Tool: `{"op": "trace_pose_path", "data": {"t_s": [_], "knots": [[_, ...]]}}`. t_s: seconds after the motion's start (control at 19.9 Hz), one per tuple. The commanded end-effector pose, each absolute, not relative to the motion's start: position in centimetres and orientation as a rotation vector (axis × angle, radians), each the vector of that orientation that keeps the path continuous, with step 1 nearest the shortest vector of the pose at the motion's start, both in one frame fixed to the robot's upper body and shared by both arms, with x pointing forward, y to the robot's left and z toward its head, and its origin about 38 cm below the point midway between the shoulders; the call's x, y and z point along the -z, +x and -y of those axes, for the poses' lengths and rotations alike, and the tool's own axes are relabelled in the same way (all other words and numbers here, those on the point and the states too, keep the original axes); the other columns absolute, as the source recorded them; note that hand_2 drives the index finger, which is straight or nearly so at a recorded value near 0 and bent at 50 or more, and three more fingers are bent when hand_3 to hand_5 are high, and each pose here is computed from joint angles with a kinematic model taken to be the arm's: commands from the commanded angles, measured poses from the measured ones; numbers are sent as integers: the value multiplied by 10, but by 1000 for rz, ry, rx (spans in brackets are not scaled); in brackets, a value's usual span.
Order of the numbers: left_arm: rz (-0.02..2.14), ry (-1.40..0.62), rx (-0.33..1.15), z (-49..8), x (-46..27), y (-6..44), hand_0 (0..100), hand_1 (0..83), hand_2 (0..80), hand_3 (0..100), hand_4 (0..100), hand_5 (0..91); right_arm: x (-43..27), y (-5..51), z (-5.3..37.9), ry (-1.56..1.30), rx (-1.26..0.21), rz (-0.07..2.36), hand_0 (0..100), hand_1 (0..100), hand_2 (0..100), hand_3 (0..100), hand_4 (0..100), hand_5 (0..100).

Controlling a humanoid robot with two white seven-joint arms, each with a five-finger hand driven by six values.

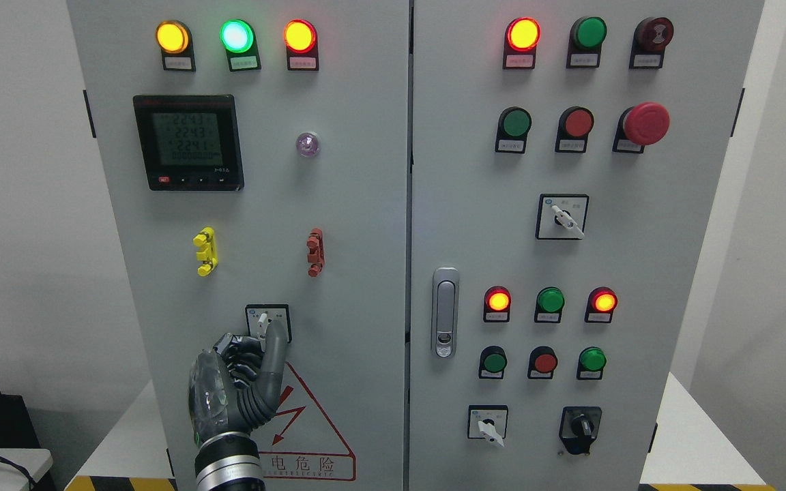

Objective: Turn on light switch 1

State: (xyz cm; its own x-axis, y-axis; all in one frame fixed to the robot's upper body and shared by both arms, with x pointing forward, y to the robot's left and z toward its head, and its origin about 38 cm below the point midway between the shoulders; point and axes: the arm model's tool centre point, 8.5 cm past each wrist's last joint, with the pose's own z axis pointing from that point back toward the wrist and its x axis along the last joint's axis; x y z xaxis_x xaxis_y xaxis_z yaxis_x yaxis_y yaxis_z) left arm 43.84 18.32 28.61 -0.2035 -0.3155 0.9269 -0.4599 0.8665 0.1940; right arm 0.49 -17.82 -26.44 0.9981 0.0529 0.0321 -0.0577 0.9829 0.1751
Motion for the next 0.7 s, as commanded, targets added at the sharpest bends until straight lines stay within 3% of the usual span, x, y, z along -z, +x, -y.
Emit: {"op": "trace_pose_path", "data": {"t_s": [0.0, 0.65], "knots": [[1809, 585, -146, -182, -287, 439, 211, 287, 541, 812, 852, 781, 264, 5, 178, 179, -39, 28, 120, 389, 0, 0, 0, 0], [1810, 589, -150, -183, -287, 438, 248, 295, 538, 814, 855, 785, 264, 5, 178, 177, -39, 28, 120, 389, 0, 0, 0, 0]]}}
